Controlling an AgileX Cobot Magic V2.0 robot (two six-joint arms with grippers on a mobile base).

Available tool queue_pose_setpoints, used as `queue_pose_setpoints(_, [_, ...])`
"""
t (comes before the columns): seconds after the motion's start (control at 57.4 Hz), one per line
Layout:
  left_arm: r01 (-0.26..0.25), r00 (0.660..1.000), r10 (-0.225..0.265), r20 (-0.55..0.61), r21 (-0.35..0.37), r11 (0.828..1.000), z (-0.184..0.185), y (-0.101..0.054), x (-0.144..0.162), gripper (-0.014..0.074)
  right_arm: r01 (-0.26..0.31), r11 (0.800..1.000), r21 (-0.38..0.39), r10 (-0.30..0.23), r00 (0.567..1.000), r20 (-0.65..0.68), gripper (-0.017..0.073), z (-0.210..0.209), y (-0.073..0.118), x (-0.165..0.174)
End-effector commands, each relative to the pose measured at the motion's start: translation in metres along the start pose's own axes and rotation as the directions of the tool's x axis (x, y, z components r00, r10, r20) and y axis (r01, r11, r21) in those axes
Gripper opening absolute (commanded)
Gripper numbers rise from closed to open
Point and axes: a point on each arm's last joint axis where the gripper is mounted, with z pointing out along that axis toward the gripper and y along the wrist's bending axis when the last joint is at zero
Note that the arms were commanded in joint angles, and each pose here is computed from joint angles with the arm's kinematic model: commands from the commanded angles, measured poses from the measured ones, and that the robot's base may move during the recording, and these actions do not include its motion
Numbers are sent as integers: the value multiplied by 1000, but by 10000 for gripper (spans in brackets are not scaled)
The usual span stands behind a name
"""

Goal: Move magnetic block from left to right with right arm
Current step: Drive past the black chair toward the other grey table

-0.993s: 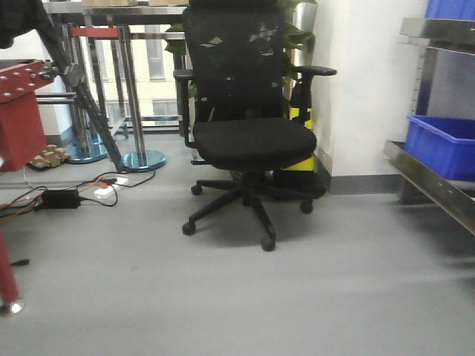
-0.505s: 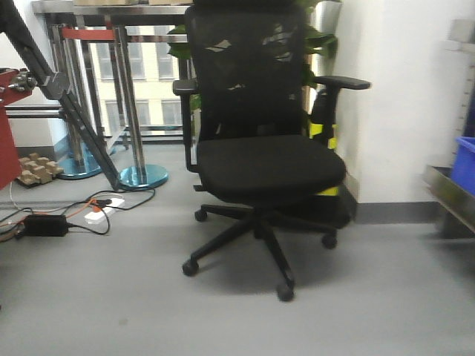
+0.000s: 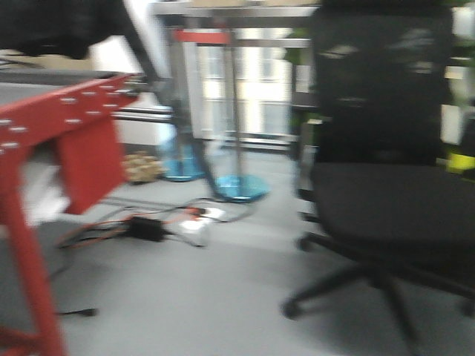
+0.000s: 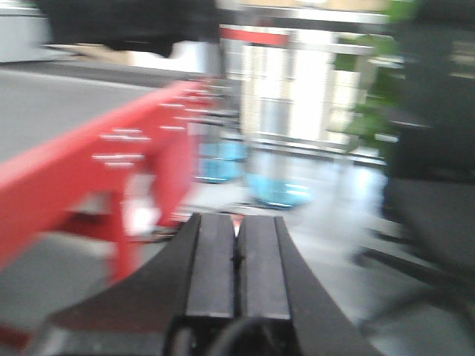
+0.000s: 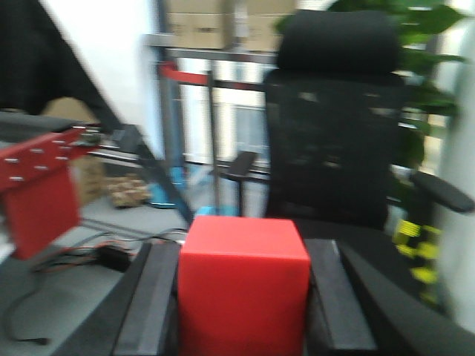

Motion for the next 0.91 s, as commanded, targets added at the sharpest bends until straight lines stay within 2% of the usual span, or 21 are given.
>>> queue_pose_setpoints(0.0, [11,996,-10,87,-5,1000,-1,1,-6,-126,12,1000,-4,-11,995,97,215,0,1,-15])
queue_pose_setpoints(0.889, [11,996,-10,87,-5,1000,-1,1,-6,-126,12,1000,-4,-11,995,97,215,0,1,-15])
